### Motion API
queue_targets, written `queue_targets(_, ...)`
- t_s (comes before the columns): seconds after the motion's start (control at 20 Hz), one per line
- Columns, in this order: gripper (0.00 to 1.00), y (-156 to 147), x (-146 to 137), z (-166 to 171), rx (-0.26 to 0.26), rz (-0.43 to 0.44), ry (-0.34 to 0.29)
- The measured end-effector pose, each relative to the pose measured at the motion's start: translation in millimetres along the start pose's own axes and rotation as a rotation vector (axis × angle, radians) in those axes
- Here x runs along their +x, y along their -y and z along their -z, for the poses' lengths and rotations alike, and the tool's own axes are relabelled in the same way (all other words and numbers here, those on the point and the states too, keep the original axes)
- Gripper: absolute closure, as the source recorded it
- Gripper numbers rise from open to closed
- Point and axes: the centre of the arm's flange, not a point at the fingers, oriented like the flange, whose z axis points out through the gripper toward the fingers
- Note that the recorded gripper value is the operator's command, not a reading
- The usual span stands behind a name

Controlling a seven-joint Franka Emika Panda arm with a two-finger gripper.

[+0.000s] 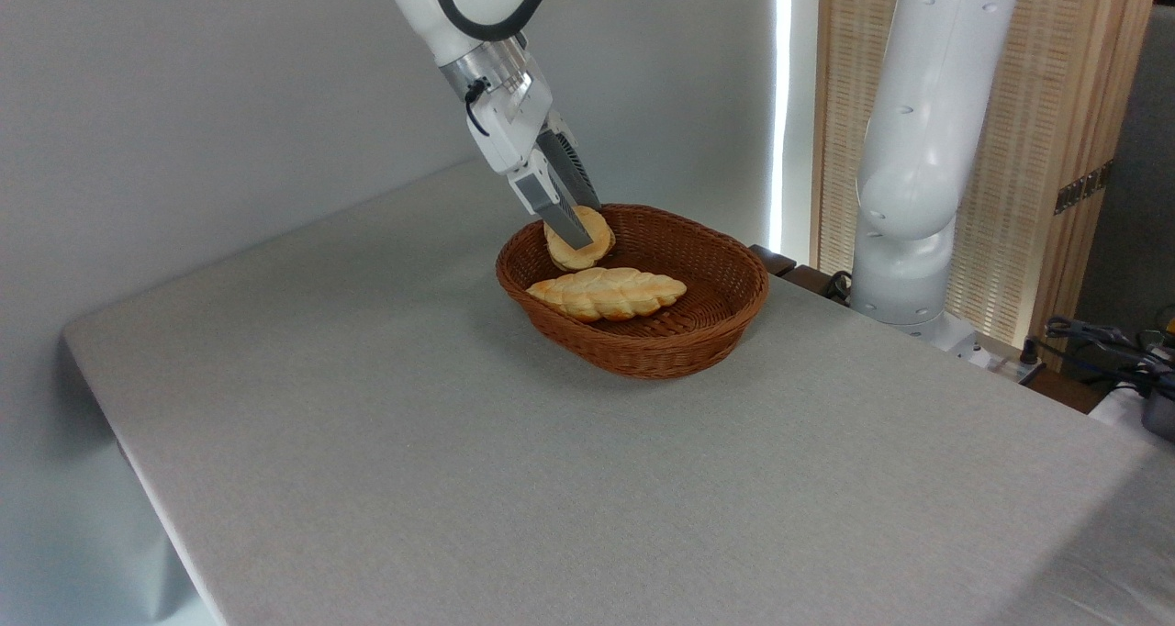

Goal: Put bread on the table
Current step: 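Close the gripper fingers around the round bread roll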

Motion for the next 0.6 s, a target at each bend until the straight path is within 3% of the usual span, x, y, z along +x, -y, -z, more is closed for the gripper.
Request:
queue_targets(0.35,0.0,23.6,-18.7,5.7,0.032,0.052,-0.026)
queue_targets(0.45,0.2,23.8,-18.1,5.4,0.034,0.052,-0.026)
queue_targets(0.6,0.69,15.5,-5.9,3.3,0.041,0.026,-0.011)
